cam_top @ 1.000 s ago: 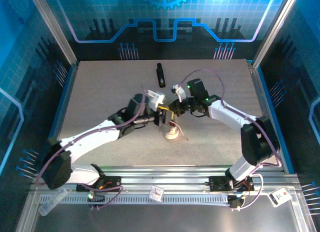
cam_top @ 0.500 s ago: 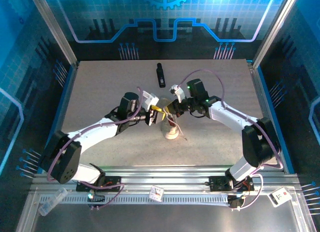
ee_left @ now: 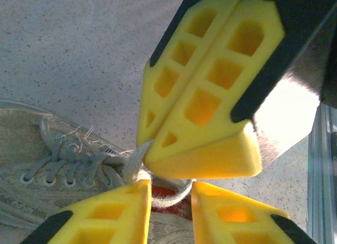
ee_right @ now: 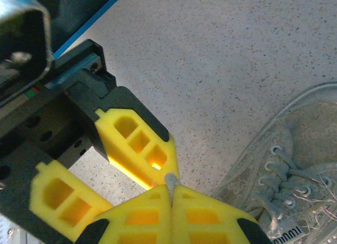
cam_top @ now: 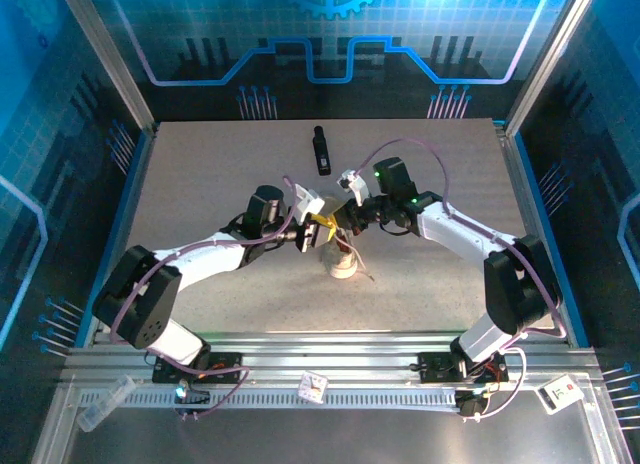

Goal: Tie the shoes

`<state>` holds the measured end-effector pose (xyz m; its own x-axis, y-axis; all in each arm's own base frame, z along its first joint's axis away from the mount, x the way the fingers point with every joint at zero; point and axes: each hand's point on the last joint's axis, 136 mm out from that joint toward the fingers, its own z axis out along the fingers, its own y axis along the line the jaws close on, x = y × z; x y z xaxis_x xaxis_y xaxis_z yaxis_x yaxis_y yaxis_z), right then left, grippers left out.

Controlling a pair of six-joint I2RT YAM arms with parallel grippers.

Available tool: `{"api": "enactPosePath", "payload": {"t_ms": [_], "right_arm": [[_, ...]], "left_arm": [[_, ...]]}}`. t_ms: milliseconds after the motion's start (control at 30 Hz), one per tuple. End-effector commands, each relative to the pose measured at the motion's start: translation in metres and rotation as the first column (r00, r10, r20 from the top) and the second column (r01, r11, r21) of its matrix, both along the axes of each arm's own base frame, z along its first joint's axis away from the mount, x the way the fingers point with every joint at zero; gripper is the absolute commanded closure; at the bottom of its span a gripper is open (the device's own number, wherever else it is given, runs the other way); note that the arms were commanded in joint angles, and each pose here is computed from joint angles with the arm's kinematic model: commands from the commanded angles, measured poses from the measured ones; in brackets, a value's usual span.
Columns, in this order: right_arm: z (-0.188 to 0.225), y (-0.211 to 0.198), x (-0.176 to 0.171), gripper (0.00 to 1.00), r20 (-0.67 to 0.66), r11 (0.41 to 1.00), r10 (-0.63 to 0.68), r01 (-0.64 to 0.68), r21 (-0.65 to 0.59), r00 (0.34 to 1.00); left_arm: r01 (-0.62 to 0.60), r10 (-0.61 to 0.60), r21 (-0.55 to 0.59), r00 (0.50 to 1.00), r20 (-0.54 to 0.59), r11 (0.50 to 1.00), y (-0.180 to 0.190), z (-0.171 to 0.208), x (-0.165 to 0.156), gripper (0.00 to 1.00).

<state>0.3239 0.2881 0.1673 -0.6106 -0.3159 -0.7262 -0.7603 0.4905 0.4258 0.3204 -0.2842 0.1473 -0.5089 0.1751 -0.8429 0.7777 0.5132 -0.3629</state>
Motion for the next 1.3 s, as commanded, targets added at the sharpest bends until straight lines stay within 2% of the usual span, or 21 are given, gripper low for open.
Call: {"api": "enactPosePath", "payload": {"t_ms": [0, 167, 300, 400, 633, 1033, 1133, 1200, 1267], "right_arm": [[0.016, 0.011, -0.004, 1.00, 0.030, 0.998, 0.056, -0.057, 0.039, 0.998], [0.014, 0.006, -0.001, 1.00, 0.028, 0.999, 0.034, -0.035, 0.029, 0.999], [0.015, 0.005, -0.003, 1.00, 0.032, 0.999, 0.039, -0.040, 0.027, 0.999], [0.015, 0.005, -0.004, 1.00, 0.029, 0.999, 0.045, -0.046, 0.026, 0.999], [0.015, 0.007, -0.001, 1.00, 0.021, 0.998, 0.044, -0.045, 0.033, 0.999], [0.013, 0.008, 0.002, 1.00, -0.002, 0.998, 0.050, -0.049, 0.040, 0.999], [0.013, 0.010, 0.002, 1.00, -0.008, 0.998, 0.054, -0.054, 0.043, 0.999], [0.014, 0.009, 0.004, 0.99, -0.010, 0.998, 0.053, -0.052, 0.047, 0.999], [0.016, 0.006, 0.006, 0.84, -0.014, 0.998, 0.040, -0.039, 0.056, 0.999]], "left_arm": [[0.031, -0.030, -0.022, 0.998, 0.054, 0.999, -0.004, 0.011, 0.007, 0.76], [-0.023, 0.024, -0.018, 0.999, 0.038, 1.000, 0.007, 0.005, 0.013, 0.76], [-0.053, 0.053, -0.087, 0.999, -0.002, 0.995, 0.022, 0.004, 0.019, 0.60], [-0.008, 0.011, -0.115, 1.000, 0.026, 0.993, 0.019, 0.010, 0.014, 0.56], [0.062, -0.058, -0.134, 0.998, 0.035, 0.989, 0.009, 0.013, 0.012, 0.57], [0.113, -0.109, -0.138, 0.993, 0.041, 0.984, -0.004, 0.012, 0.013, 0.60], [0.119, -0.114, -0.143, 0.993, 0.040, 0.983, -0.008, 0.014, 0.015, 0.70], [0.112, -0.108, -0.148, 0.993, 0.036, 0.983, -0.008, 0.015, 0.018, 0.87], [0.089, -0.086, -0.144, 0.996, 0.026, 0.986, -0.007, 0.015, 0.021, 1.00]]}}
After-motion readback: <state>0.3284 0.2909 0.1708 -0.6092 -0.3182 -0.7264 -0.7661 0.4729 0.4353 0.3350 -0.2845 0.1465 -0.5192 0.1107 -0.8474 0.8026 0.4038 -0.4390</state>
